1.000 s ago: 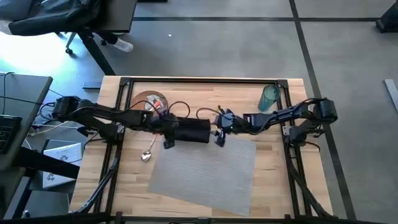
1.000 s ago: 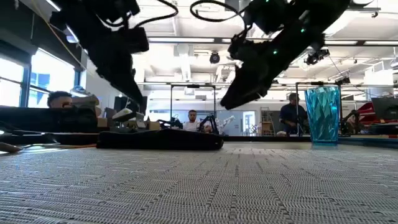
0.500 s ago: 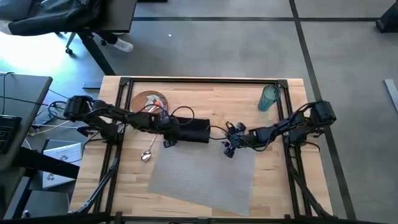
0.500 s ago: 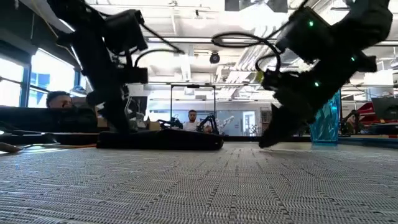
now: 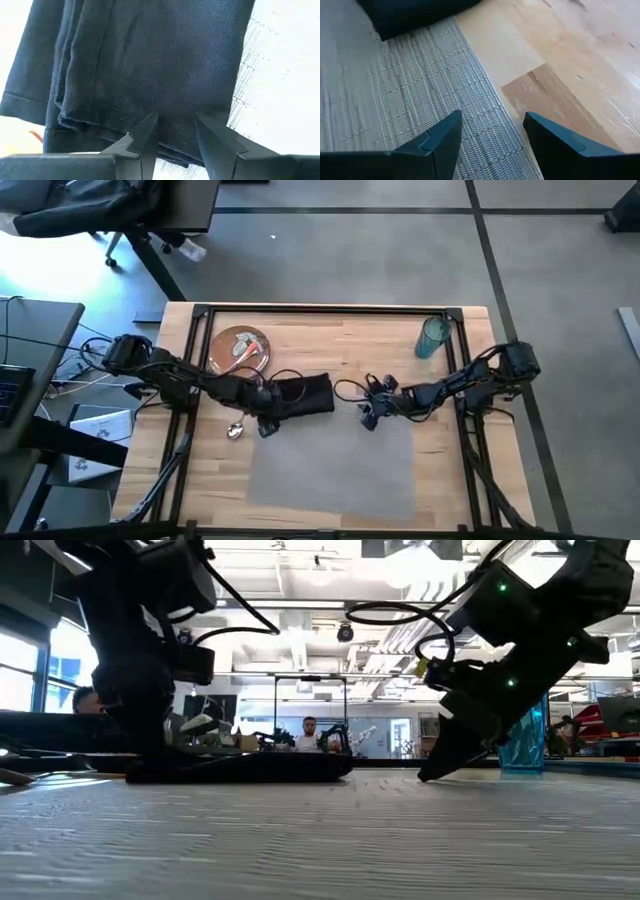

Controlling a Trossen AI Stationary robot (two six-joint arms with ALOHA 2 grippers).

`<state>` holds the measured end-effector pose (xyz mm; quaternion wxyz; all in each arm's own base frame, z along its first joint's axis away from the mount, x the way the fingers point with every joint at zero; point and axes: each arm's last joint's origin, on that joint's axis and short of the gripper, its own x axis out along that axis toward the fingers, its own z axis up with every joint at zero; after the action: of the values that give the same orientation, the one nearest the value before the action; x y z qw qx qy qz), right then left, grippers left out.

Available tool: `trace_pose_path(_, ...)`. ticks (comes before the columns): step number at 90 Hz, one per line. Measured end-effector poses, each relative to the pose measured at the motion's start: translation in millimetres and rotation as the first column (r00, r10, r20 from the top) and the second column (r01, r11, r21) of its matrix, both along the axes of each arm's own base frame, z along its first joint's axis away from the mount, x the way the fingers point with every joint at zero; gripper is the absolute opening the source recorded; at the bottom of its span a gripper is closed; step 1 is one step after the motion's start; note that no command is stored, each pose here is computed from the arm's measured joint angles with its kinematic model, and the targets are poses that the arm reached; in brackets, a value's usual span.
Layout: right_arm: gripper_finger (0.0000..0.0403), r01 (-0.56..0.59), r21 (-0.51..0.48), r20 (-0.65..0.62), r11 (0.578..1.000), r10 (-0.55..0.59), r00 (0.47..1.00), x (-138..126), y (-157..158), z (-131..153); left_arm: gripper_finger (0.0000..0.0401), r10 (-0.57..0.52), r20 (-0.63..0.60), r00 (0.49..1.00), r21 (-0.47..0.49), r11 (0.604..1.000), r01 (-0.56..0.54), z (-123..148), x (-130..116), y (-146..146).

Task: Set table place
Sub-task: Put the black napkin on the gray placemat

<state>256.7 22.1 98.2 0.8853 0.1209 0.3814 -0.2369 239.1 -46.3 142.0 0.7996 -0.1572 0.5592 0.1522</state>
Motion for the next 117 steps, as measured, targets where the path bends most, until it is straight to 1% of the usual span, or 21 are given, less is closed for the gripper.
trace_pose_path(5,0.0204,0.006,0.0,-0.003,1.0,-0.006,1.0,-0.1,-1.4,-0.2,0.0113,-0.011,0.002,1.0,-0.013,1.0,0.011,1.5,0.1,-5.4)
trace_pose_path(10,0.0204,0.001,-0.003,-0.004,1.0,-0.001,1.0,0.0,-1.7,-0.1,0.0113,-0.03,0.001,1.0,-0.006,1.0,0.03,5.5,1.6,-9.4)
trace_pose_path(20,0.0204,-0.018,-0.018,-0.005,1.0,0.018,1.0,0.6,-1.7,0.2,0.0113,-0.065,0.004,0.998,0.051,0.997,0.065,27.7,8.3,-13.0)
trace_pose_path(28,0.0204,-0.017,-0.015,-0.002,1.0,0.017,1.0,0.7,-1.7,0.3,0.0113,-0.084,0.013,0.996,0.14,0.987,0.081,51.9,12.4,-12.2)
trace_pose_path(33,0.0204,-0.013,-0.012,0.001,1.0,0.013,1.0,0.7,-1.7,0.3,0.0113,-0.087,0.021,0.996,0.23,0.97,0.08,64.1,13.6,-9.4)
trace_pose_path(37,0.0204,-0.01,-0.01,0.002,1.0,0.01,1.0,0.8,-1.7,0.3,0.0113,-0.083,0.031,0.996,0.319,0.945,0.069,70.1,14.3,-4.7)
trace_pose_path(41,0.0204,-0.006,-0.007,0.005,1.0,0.006,1.0,0.9,-1.7,0.4,0.0113,-0.062,0.034,0.997,0.396,0.917,0.043,72.1,15.2,2.9)
trace_pose_path(44,0.0204,-0.001,-0.003,0.008,1.0,0.001,1.0,0.9,-1.7,0.4,0.0113,-0.041,0.027,0.999,0.437,0.899,0.026,71.5,15.6,10.3)
trace_pose_path(51,0.0204,0.007,0.001,0.012,1.0,-0.007,1.0,0.9,-1.7,0.4,0.0113,0.009,-0.022,1.0,0.468,0.884,0.002,62.2,14.1,29.3)
trace_pose_path(62,0.0204,0.01,0.006,0.013,1.0,-0.01,1.0,1.0,-1.7,0.3,0.0113,0.063,-0.101,0.993,0.462,0.887,-0.009,39.2,5.9,54.5)
trace_pose_path(67,0.0204,0.01,0.007,0.014,1.0,-0.011,1.0,1.0,-1.7,0.4,0.0113,0.065,-0.123,0.99,0.435,0.9,-0.005,28.2,1.6,61.4)
trace_pose_path(76,0.0204,0.012,0.009,0.015,1.0,-0.013,1.0,1.0,-1.7,0.4,0.0113,0.043,-0.1,0.994,0.364,0.932,-0.004,13.8,-2.1,66.0)
trace_pose_path(86,0.0204,0.012,0.008,0.015,1.0,-0.012,1.0,1.0,-1.7,0.4,0.0113,0.007,-0.081,0.997,0.282,0.959,0.016,6.4,-3.9,63.0)
trace_pose_path(97,0.0204,0.013,0.006,0.015,1.0,-0.013,1.0,1.0,-1.7,0.4,0.0113,-0.009,-0.082,0.997,0.222,0.975,0.027,4.3,-5.2,55.5)
trace_pose_path(108,0.0204,0.014,0.007,0.015,1.0,-0.015,1.0,0.9,-1.8,0.3,0.0113,-0.059,-0.073,0.996,0.105,0.992,0.067,3.6,-4.9,43.3)
trace_pose_path(117,0.0204,0.016,0.008,0.016,1.0,-0.016,1.0,1.0,-1.8,0.4,0.0113,-0.069,-0.07,0.995,0.033,0.997,0.071,3.3,-5.8,32.8)
